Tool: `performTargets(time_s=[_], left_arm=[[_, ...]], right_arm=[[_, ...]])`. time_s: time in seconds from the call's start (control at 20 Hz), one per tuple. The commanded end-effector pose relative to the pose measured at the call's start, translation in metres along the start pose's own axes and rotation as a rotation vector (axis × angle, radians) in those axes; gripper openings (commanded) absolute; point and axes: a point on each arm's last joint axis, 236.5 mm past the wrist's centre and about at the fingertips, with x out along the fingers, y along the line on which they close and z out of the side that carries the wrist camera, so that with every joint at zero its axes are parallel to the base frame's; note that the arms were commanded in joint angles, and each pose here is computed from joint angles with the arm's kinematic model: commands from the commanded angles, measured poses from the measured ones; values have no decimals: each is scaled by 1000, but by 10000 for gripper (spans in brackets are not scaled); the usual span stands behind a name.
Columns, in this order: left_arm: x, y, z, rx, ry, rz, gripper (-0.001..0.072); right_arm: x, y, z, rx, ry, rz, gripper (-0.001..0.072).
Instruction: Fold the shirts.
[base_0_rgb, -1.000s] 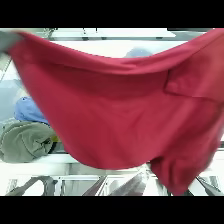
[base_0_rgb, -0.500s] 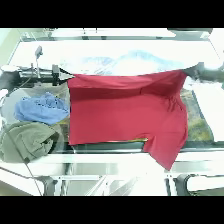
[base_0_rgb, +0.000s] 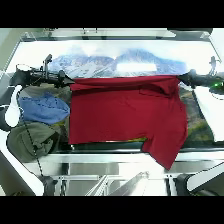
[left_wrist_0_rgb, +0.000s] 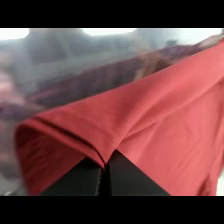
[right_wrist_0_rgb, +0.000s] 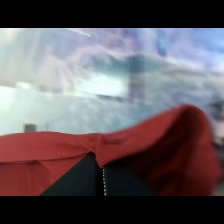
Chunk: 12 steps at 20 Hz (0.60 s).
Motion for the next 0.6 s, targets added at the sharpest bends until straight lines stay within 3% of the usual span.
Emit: performTargets(time_s=[0.0,0.25,0.55], left_arm=[[9,15,-1,15,43,66,12],[16,36,-18,53,122,173,12],[31,32,-14,130,118,203,12]], right_arm=[[-7,-28,-19,-12,89,-82,13],[-7,-37,-28,-19,128,-109,13],[10,-38,-45,-10,179,-98,14]])
